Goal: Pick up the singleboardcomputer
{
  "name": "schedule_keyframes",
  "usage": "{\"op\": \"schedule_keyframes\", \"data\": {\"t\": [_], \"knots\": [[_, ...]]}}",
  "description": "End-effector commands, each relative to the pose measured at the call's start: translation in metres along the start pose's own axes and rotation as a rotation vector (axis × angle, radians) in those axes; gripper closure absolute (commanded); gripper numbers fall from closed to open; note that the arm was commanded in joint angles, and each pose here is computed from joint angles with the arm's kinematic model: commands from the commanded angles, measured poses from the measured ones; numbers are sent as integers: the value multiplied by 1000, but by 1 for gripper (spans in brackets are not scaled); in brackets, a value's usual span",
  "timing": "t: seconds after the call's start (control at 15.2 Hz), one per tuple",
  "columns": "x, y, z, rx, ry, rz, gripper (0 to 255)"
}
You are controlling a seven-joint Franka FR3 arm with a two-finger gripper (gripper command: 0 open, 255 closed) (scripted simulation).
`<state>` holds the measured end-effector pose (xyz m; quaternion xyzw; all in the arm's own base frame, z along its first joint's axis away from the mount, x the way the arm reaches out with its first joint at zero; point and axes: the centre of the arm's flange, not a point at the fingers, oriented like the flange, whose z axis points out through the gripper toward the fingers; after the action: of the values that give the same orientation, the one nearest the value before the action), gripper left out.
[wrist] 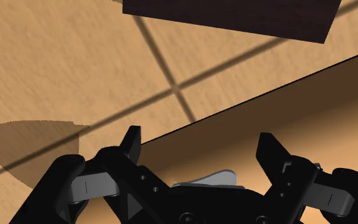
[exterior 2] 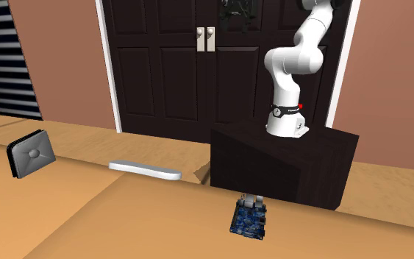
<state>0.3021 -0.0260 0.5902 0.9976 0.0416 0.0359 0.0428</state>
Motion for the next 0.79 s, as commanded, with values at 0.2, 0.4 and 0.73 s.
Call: {"op": "schedule_keyframes", "data": {"t": [0.2, 0.4, 0.73], "knots": [[25, -21, 22, 6, -5, -19, 0], [50, -43, 44, 12, -11, -38, 0], [90, -81, 80, 23, -19, -71, 0]]}}
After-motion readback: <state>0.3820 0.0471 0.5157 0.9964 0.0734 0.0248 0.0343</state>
